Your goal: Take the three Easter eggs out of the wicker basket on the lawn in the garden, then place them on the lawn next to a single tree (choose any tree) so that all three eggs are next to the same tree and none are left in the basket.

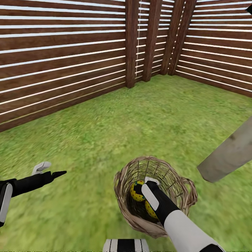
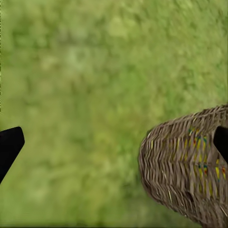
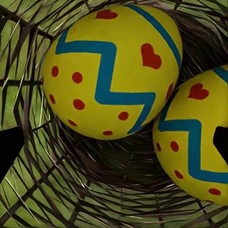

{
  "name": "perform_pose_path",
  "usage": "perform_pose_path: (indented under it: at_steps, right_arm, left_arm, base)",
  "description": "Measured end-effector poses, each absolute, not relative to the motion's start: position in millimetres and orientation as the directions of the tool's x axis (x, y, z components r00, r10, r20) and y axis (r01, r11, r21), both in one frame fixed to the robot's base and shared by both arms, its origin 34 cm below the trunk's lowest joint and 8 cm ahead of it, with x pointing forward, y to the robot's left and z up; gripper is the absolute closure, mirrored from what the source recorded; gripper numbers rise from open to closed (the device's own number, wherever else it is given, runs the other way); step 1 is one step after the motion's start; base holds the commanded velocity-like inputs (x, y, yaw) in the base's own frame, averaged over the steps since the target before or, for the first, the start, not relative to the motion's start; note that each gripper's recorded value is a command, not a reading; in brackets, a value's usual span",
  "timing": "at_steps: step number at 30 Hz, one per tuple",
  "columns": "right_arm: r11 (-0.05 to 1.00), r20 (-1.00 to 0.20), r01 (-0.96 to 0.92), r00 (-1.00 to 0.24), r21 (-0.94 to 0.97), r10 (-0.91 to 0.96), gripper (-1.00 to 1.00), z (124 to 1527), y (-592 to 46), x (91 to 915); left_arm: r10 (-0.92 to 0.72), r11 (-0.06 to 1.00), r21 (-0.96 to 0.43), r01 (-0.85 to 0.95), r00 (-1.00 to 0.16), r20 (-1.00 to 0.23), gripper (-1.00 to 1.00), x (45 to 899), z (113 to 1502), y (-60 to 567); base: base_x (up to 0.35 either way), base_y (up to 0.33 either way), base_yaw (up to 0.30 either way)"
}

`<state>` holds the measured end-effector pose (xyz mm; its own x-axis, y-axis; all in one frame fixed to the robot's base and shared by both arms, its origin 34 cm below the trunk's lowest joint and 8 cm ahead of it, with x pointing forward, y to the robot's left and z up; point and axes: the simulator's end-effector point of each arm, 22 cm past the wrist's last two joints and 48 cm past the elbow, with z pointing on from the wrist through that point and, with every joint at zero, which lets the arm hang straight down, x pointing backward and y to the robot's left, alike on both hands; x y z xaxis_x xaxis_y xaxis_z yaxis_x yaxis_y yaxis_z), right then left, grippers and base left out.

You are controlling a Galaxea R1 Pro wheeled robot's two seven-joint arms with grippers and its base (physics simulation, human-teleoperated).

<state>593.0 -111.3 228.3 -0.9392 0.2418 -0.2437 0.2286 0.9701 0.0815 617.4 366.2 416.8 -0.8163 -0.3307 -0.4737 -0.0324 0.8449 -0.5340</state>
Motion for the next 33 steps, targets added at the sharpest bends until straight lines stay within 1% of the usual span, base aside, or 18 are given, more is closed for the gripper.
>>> perform_pose_path:
  at_steps: [9, 21, 26, 33]
  right_arm:
    - [0.970, -0.245, 0.229, -0.939, 0.082, 0.243, -1.00, 228.2, -111.2, 593.4]
    - [0.970, -0.246, 0.229, -0.938, 0.083, 0.243, -1.00, 228.7, -111.2, 593.6]
    - [0.970, -0.247, 0.229, -0.938, 0.083, 0.243, -1.00, 228.7, -111.2, 593.7]
    - [0.970, -0.248, 0.230, -0.938, 0.083, 0.244, -1.00, 228.8, -111.3, 594.1]
  left_arm:
    - [-0.331, 0.845, -0.533, -0.034, -0.816, -0.474, -1.00, 617.4, 416.8, 367.1]
    - [-0.333, 0.845, -0.533, -0.035, -0.815, -0.474, -1.00, 616.9, 417.2, 368.2]
    - [-0.333, 0.845, -0.533, -0.035, -0.815, -0.474, -1.00, 616.9, 417.3, 368.2]
    - [-0.333, 0.845, -0.533, -0.035, -0.815, -0.474, -1.00, 616.9, 417.2, 368.2]
  base:
    - [0.000, 0.000, -0.069]
    - [0.000, 0.017, -0.007]
    - [0.018, 0.142, 0.000]
    - [0.013, 0.055, -0.016]
